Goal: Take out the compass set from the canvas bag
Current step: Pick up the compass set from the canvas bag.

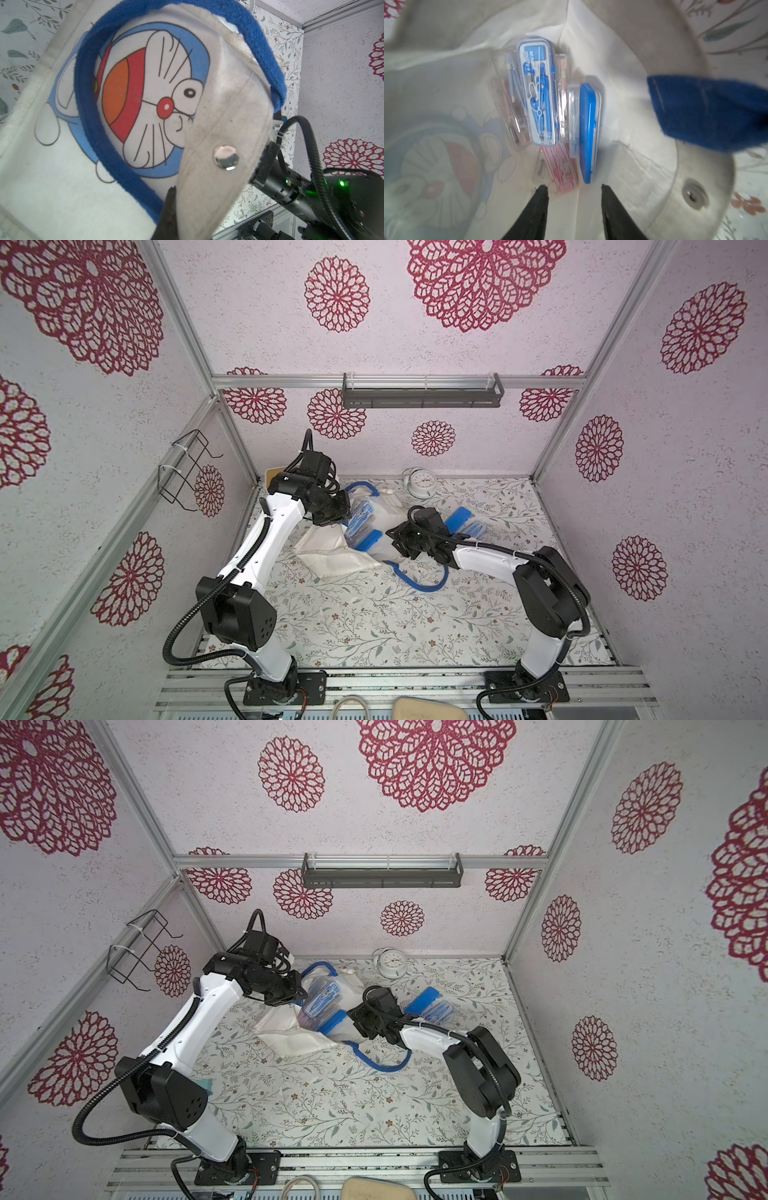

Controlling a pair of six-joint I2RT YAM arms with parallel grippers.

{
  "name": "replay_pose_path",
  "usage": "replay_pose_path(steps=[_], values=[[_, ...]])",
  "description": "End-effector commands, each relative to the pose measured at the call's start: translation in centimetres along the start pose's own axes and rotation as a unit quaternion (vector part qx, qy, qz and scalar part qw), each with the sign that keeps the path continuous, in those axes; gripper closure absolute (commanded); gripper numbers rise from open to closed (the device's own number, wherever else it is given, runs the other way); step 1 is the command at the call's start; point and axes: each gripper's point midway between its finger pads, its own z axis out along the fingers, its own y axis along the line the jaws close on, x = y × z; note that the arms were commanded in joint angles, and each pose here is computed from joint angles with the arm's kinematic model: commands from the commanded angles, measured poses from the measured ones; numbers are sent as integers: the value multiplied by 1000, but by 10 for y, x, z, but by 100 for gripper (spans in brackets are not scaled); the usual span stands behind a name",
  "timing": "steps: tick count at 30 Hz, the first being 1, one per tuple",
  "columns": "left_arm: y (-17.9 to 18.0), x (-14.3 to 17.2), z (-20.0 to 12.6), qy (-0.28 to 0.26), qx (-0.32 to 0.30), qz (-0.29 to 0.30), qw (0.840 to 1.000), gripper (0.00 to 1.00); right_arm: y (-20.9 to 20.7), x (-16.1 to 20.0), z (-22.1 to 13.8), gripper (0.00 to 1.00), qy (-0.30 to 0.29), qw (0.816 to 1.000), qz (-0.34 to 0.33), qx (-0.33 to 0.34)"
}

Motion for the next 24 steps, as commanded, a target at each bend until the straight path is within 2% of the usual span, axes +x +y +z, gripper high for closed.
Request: replay_pose_path(steps=[1, 13, 20, 24], values=[[-13, 4, -8, 0, 21, 2, 1000, 100, 27, -8, 7, 52, -26, 999, 28, -24], [-15, 1, -10, -4, 25, -2, 1000, 100, -5, -5, 39, 48, -33, 998, 46, 18], [-15, 2, -9, -2, 25, -2, 1000, 100, 6, -3, 4, 47, -62, 998, -8, 9], [-15, 3, -8, -1, 25, -2, 1000, 100, 17, 10, -16, 49, -67, 997, -43, 6]])
